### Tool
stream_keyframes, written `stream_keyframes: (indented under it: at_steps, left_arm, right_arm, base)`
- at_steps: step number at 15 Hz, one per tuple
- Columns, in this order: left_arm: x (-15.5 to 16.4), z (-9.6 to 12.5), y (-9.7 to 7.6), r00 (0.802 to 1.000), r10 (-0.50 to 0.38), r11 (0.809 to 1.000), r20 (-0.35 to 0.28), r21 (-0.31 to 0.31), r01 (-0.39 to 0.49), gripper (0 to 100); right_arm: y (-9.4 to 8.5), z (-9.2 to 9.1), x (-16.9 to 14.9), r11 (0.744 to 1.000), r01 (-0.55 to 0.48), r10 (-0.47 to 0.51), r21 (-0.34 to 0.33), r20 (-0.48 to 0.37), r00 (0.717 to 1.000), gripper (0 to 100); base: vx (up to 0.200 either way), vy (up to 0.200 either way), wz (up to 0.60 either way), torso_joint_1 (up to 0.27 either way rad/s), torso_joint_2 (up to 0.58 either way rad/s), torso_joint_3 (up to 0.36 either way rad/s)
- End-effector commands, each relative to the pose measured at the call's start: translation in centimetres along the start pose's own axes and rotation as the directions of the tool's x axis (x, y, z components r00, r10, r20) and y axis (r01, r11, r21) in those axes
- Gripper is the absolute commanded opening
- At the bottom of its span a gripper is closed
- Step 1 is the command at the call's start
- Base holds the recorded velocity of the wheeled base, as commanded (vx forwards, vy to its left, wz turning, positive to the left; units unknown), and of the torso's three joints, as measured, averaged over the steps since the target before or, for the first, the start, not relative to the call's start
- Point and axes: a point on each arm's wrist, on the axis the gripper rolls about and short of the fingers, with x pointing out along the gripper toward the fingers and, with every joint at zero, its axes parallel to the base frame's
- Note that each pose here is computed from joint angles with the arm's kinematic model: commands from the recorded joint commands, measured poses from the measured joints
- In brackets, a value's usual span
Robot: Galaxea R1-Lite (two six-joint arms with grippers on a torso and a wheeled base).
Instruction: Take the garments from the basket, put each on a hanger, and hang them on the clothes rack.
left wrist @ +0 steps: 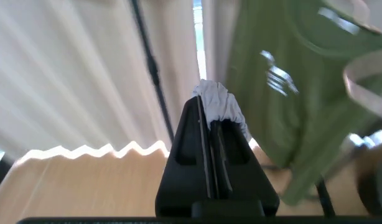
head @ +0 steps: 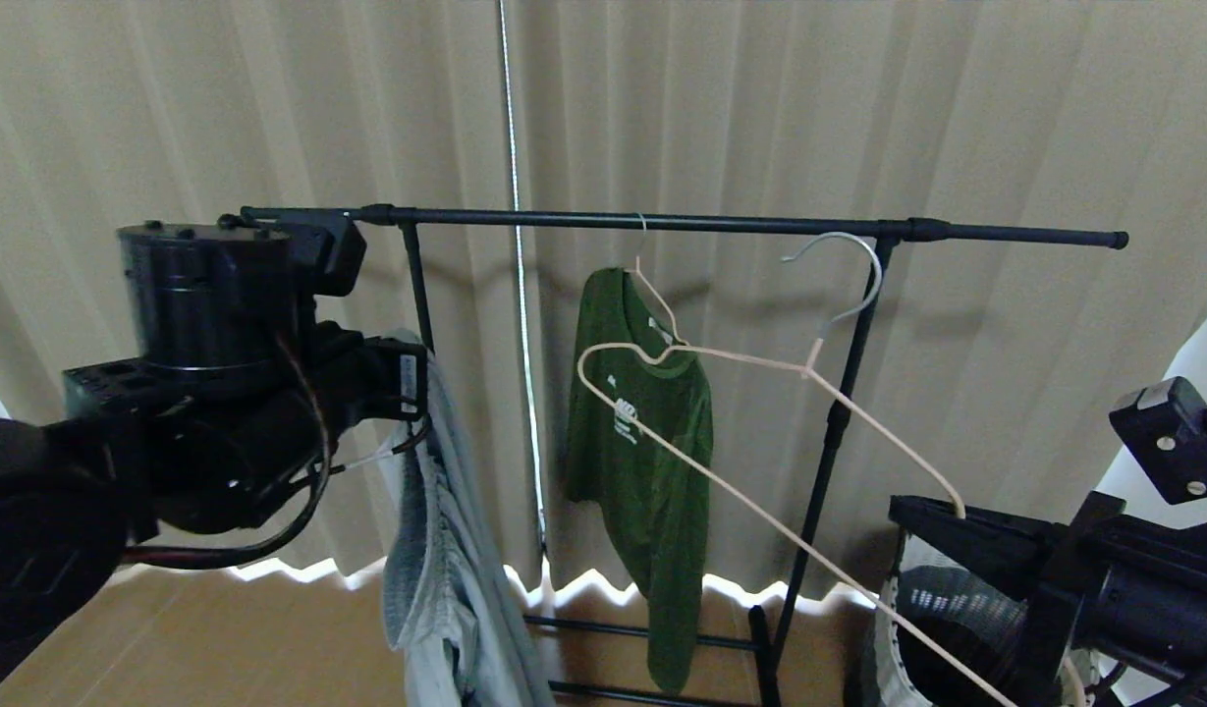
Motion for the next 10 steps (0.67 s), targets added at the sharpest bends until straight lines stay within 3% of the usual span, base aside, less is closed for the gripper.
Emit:
stream_keyframes:
  at_steps: [1, 10]
  left_arm:
    - [3.6, -0.6, -2.2, 0.998, 0.049, 0.999, -0.036, -0.010, -0.049, 0]
    - [5.2, -1.2, -3.3, 0.996, 0.069, 0.994, -0.055, -0.086, -0.074, 0]
  right_arm:
    - [1.1, -0.3, 0.2, 0.998, -0.066, 0.066, 0.003, -0.024, 0.998, 0]
    - [3.0, -0.7, 1.7, 0.988, -0.155, 0.155, 0.014, -0.082, 0.985, 0]
  base:
    - [0.000, 0.000, 0.00, 0.000, 0.00, 0.000]
    - [0.000, 0.000, 0.00, 0.000, 0.00, 0.000]
